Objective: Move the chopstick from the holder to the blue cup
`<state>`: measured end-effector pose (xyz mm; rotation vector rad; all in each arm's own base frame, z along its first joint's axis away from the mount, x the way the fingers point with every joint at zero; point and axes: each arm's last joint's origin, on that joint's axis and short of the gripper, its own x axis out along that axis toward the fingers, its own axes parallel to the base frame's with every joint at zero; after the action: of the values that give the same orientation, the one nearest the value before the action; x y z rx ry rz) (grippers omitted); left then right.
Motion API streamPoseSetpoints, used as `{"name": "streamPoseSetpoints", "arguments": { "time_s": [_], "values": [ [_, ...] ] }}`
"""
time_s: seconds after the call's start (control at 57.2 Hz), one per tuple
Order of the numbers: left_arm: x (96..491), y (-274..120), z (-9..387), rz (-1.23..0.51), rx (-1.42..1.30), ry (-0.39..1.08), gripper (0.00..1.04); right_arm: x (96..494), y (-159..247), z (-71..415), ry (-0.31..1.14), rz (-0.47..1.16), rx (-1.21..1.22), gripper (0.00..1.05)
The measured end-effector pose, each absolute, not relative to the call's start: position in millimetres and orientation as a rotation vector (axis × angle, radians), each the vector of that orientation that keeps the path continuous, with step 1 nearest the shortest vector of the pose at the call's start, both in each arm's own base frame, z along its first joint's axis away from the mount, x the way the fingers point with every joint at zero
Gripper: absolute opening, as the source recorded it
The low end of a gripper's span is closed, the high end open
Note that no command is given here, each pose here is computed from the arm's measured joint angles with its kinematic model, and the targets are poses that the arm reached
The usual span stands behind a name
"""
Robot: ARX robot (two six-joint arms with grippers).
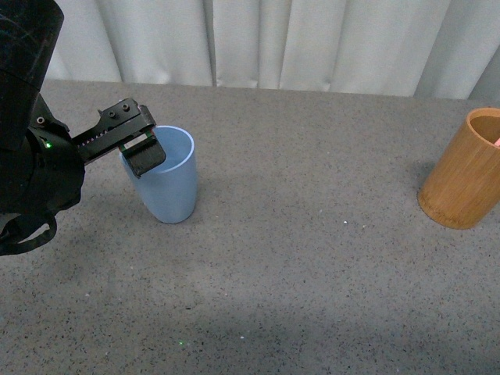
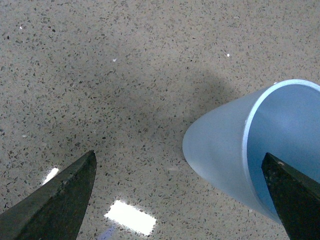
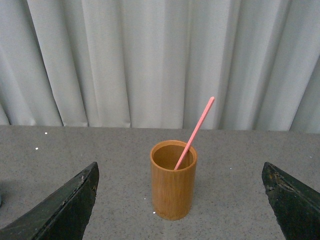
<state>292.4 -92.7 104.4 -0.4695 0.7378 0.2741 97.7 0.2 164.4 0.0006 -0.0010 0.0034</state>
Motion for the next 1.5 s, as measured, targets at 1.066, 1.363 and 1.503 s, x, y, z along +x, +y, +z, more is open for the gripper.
{"name": "streamPoseSetpoints", "arguments": {
  "time_s": [1.066, 1.363, 1.503],
  "values": [
    [308, -116, 97, 0.216, -0.478, 0.766, 0.48, 98, 0, 164, -0.001, 0.003, 0.001, 0.95],
    [309, -119, 102, 0.165, -0.501, 0.748, 0.04, 98, 0, 164, -0.001, 0.003, 0.001, 0.95],
    [307, -123, 108, 0.103, -0.492, 0.748, 0.04, 98, 0, 164, -0.001, 0.003, 0.001, 0.95]
  ]
}}
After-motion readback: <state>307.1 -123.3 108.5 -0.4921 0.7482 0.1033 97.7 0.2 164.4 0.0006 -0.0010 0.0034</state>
